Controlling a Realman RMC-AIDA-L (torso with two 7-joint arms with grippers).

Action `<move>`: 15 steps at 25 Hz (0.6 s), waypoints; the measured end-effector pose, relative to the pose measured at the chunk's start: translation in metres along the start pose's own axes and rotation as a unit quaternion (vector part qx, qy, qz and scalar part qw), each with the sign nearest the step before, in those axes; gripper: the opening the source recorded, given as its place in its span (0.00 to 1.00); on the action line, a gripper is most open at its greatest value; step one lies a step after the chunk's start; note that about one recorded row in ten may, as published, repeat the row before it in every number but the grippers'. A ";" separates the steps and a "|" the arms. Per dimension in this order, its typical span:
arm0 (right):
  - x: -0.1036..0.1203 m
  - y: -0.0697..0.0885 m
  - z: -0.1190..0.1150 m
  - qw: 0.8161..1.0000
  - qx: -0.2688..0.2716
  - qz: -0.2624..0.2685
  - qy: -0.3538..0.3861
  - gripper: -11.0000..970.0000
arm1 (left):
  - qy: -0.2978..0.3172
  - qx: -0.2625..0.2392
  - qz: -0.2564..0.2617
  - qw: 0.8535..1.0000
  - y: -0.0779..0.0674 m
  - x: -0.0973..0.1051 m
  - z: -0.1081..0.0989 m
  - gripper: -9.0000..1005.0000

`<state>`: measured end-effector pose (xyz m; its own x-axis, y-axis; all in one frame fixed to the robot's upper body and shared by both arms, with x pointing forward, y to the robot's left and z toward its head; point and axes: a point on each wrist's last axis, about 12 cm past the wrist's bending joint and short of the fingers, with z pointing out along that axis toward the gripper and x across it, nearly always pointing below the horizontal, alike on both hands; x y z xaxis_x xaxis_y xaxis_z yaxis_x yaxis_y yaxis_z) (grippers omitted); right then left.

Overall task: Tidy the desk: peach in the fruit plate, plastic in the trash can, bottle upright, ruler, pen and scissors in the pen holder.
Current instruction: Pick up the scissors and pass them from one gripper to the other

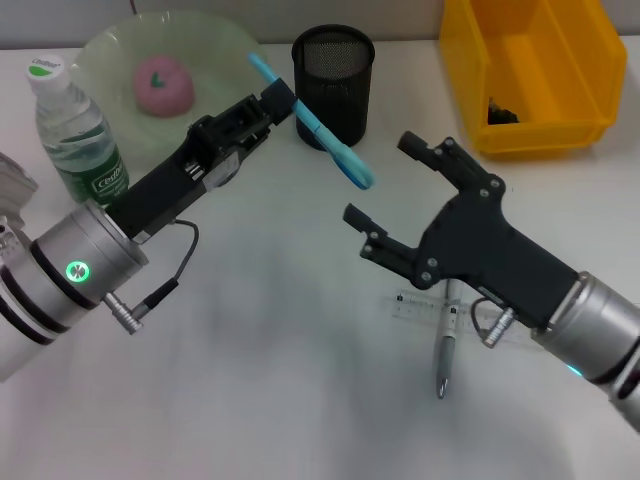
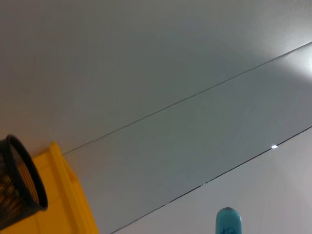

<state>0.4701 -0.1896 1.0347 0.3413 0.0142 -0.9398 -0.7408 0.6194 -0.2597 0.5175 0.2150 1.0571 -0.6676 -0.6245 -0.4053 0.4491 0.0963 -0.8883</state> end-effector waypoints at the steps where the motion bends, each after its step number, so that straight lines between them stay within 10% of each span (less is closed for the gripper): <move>1: 0.000 0.000 0.003 1.000 -0.002 -0.006 0.000 0.80 | 0.000 -0.001 -0.004 1.000 0.000 0.001 0.000 0.29; 15: 0.000 -0.001 0.023 1.000 -0.008 -0.027 0.002 0.80 | -0.010 0.000 -0.032 0.999 0.000 0.007 -0.003 0.30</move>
<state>0.4842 -0.1725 1.0399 0.3794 -0.0228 -0.9250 -0.7301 0.6067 -0.3144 0.5104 0.2131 1.0538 -0.6836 -0.6443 -0.3428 0.4055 0.0552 -0.9124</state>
